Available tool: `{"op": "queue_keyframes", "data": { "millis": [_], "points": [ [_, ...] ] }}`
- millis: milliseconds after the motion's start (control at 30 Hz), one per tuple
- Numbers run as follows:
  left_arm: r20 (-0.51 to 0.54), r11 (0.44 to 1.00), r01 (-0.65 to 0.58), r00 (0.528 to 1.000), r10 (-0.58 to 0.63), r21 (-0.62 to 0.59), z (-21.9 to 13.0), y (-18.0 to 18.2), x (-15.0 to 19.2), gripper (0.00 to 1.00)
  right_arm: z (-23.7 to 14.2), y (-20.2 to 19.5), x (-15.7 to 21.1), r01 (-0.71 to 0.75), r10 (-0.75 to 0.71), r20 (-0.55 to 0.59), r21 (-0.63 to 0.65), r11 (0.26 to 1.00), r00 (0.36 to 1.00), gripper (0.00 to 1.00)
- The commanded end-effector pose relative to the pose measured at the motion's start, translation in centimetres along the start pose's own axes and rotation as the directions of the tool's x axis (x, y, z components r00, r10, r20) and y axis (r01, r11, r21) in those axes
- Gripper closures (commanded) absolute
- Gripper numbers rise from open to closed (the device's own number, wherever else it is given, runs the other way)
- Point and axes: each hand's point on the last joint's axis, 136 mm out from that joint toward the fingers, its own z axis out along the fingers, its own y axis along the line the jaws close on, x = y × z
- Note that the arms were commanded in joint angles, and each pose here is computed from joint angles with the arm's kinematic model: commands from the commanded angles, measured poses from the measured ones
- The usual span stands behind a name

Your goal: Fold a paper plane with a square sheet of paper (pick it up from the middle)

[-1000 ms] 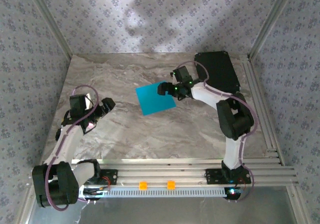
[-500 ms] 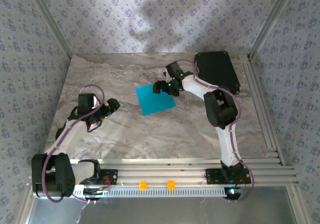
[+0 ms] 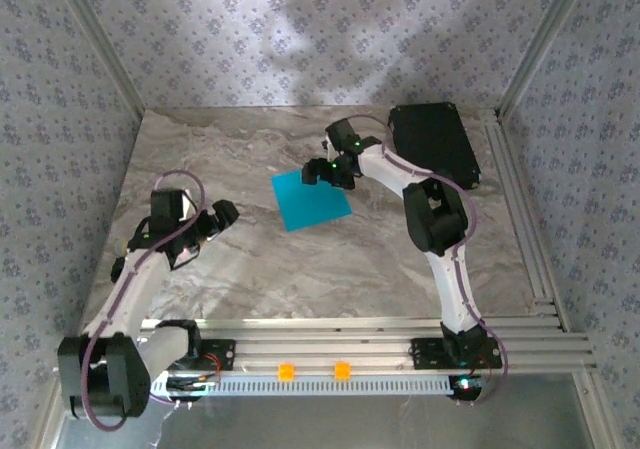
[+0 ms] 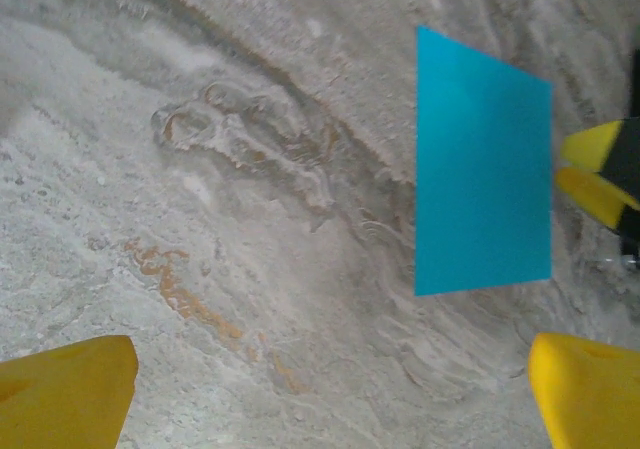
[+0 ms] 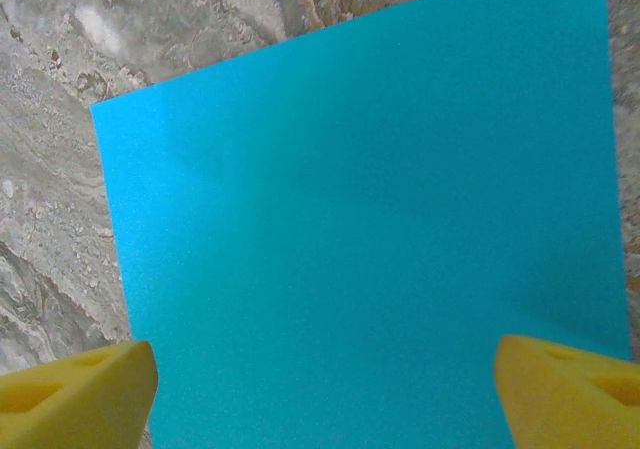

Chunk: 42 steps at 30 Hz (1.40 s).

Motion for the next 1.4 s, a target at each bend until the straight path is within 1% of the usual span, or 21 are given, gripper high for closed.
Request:
{"op": "queue_keyframes", "data": {
  "millis": [0,100,133,200,300,333,500,600,733,867,1000,1100,1200,1233,1367],
  "points": [
    [-0.003,0.999,-0.031,1.000,0.031,0.016,-1.1,-0.4,0.1,0.00,-1.4,0.6,0.0,-0.027,0.027,0.011,-0.004,1.000,1.000,0.11],
    [-0.013,1.000,-0.013,1.000,0.014,0.026,-1.0,-0.4,0.3,0.00,-1.4,1.1,-0.4,-0.050,0.051,0.024,-0.043,0.998,0.998,0.12],
    [-0.016,1.000,-0.009,1.000,0.010,0.023,-1.0,-0.3,0.4,0.00,-1.5,1.5,-0.7,-0.049,0.051,0.035,-0.059,0.997,0.998,0.14],
    [-0.015,1.000,-0.001,1.000,0.002,0.024,-1.0,-0.3,0.4,0.00,-1.5,1.5,-1.0,-0.068,0.070,0.051,-0.055,0.996,0.996,0.15],
    [-0.009,0.999,0.002,1.000,-0.001,0.044,-1.2,-0.7,0.3,0.00,-0.5,1.2,-0.7,-0.094,0.095,0.016,-0.062,0.994,0.995,0.16],
    [-0.007,0.999,0.002,1.000,-0.002,0.050,-1.3,-0.8,0.3,0.00,-0.1,0.9,-0.7,-0.100,0.100,0.013,-0.049,0.994,0.995,0.18],
    [0.002,0.995,0.036,0.999,-0.037,0.094,-1.4,-1.5,0.2,0.00,1.1,-0.9,0.4,-0.130,0.130,-0.051,0.007,0.991,0.990,0.18],
    [0.006,0.992,0.048,0.999,-0.049,0.115,-1.4,-1.9,0.0,0.00,1.3,-2.0,1.6,-0.165,0.166,-0.054,0.026,0.986,0.985,0.19],
    [-0.001,0.991,0.040,0.999,-0.041,0.129,-1.7,-2.4,-0.1,0.00,1.8,-2.8,3.8,-0.215,0.215,-0.076,0.000,0.977,0.974,0.19],
    [-0.002,0.991,0.041,0.999,-0.041,0.129,-1.7,-2.3,0.0,0.00,2.1,-3.5,6.2,-0.238,0.239,-0.096,0.024,0.971,0.966,0.19],
    [-0.013,0.989,0.042,0.999,-0.041,0.140,-1.5,-2.4,0.2,0.00,1.6,-3.4,8.4,-0.265,0.268,-0.094,0.048,0.963,0.959,0.19],
    [-0.028,0.986,0.042,0.999,-0.038,0.163,-1.5,-2.8,0.5,0.00,0.5,-3.4,10.0,-0.300,0.305,-0.053,0.089,0.950,0.951,0.18],
    [-0.036,0.985,0.040,0.999,-0.035,0.170,-1.5,-2.9,0.7,0.00,0.3,-2.7,11.7,-0.361,0.362,0.005,0.078,0.929,0.932,0.18],
    [-0.041,0.984,0.043,0.998,-0.037,0.173,-1.4,-2.9,0.8,0.00,0.5,-3.1,13.2,-0.388,0.389,0.003,0.092,0.917,0.921,0.18],
    [-0.070,0.980,0.056,0.997,-0.043,0.190,-1.3,-3.1,1.5,0.00,0.7,-2.3,16.1,-0.476,0.472,0.060,0.086,0.875,0.879,0.18]
  ]
}}
